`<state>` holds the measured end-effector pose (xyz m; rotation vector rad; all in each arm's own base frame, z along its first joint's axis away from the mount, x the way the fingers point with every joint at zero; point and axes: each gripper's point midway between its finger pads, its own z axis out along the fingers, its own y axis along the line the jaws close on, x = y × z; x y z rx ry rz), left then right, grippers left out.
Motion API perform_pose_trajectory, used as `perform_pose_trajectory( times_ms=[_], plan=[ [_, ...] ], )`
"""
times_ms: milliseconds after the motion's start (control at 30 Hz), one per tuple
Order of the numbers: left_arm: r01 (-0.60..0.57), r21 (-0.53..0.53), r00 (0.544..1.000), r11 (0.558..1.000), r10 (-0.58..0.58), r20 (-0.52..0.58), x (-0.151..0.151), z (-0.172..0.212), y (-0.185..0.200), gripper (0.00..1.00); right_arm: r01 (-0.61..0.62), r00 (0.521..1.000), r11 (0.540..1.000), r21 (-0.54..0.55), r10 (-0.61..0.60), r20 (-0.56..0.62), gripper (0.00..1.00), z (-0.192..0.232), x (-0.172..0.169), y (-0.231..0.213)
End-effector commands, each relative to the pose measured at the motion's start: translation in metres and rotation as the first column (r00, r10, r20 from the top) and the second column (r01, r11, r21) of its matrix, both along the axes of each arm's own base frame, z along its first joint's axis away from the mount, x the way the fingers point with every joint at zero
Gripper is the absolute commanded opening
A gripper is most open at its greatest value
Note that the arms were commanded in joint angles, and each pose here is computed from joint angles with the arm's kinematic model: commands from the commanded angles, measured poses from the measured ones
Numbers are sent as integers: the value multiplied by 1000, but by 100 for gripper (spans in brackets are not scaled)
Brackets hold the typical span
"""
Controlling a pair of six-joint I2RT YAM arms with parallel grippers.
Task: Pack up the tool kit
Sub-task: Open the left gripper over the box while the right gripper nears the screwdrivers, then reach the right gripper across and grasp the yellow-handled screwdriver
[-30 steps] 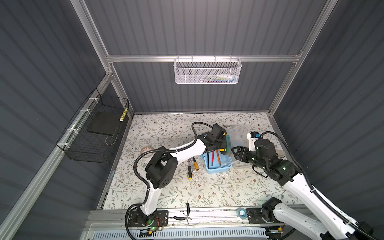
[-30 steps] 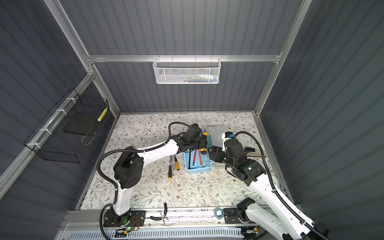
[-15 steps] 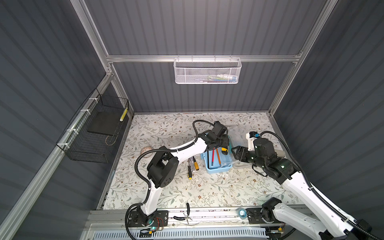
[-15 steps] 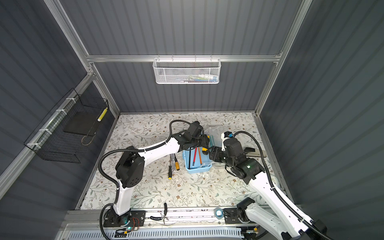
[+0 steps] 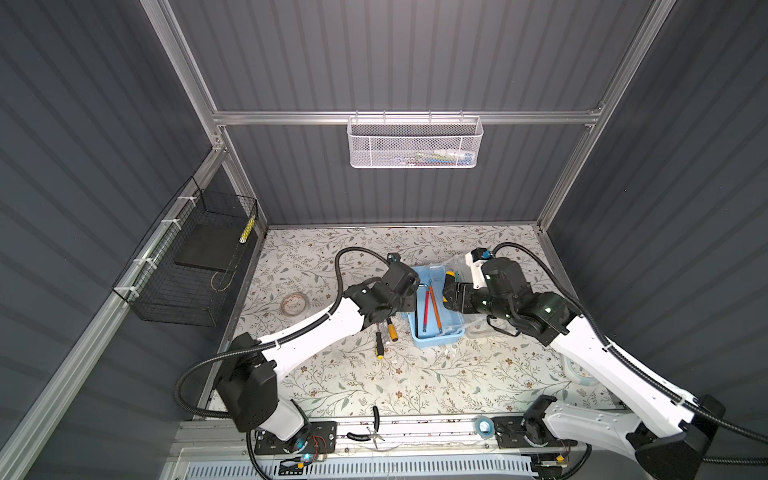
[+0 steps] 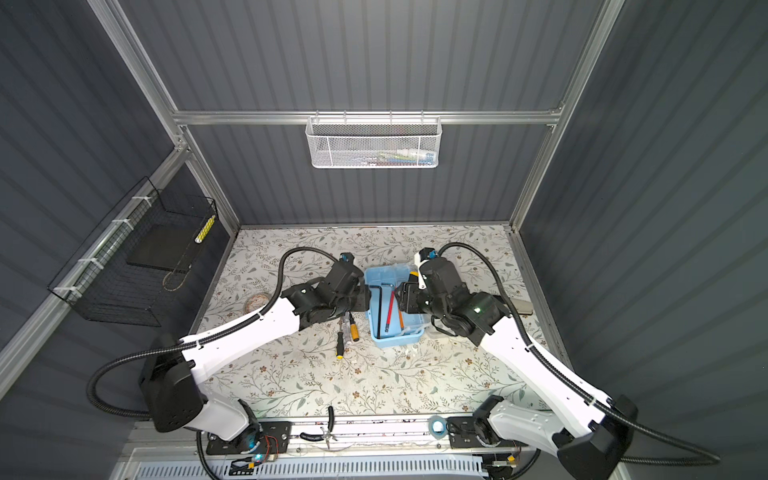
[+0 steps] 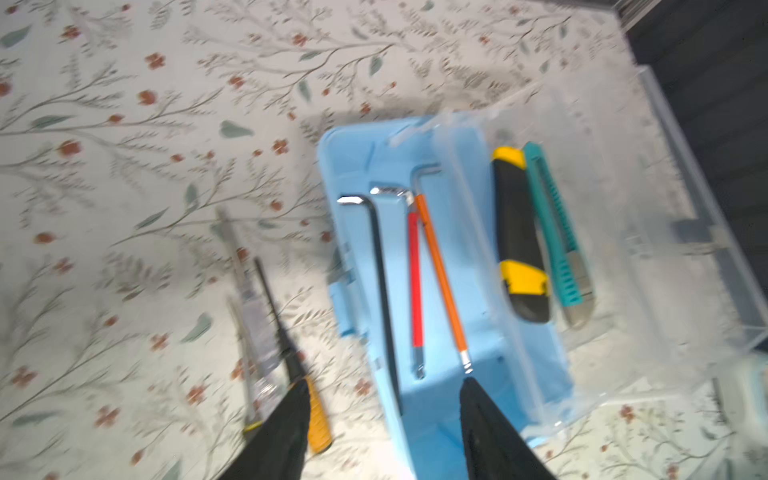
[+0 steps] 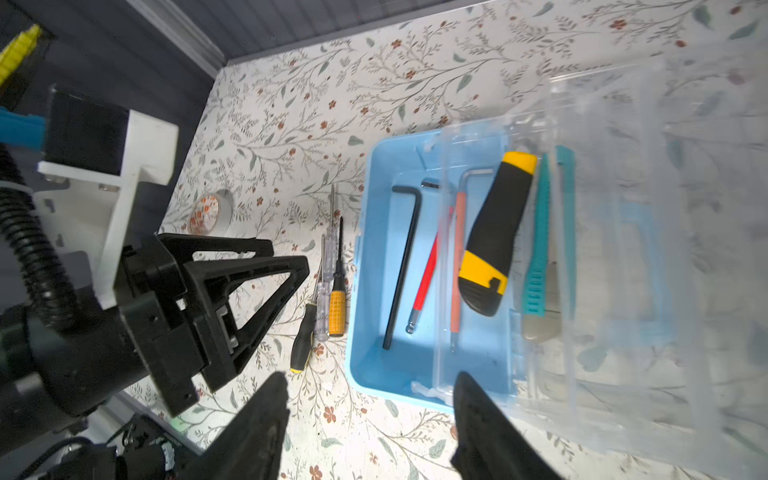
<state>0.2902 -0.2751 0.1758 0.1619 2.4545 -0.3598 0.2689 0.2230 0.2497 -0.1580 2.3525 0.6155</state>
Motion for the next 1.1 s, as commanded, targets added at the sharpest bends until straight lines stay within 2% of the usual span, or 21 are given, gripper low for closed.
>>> perform_pose_trajectory(
  times_ms=[0,300,500,600,767,1067],
  plan=[
    [-65,132,993,989,77,-89,-26,-26,47,58,-60,997,997,-40,59,-44,60,-12,-5,23],
    [-106,133,977,985,129,-173,-50,-65,67,55,-183,975,982,-43,176,-137,54,-43,-17,75],
    [-133,122,971,984,154,-184,-60,-76,82,55,-250,949,967,-50,235,-208,47,-67,-27,100],
    [-160,85,965,983,174,-196,-64,-80,94,55,-270,939,960,-68,247,-238,46,-80,-29,111],
    [-236,-46,948,971,220,-229,-63,-84,117,55,-298,926,949,-103,262,-274,46,-101,-25,128],
    [-236,-87,961,968,220,-165,-48,-71,115,55,-327,903,920,-215,237,-358,41,-148,-10,145]
  ],
)
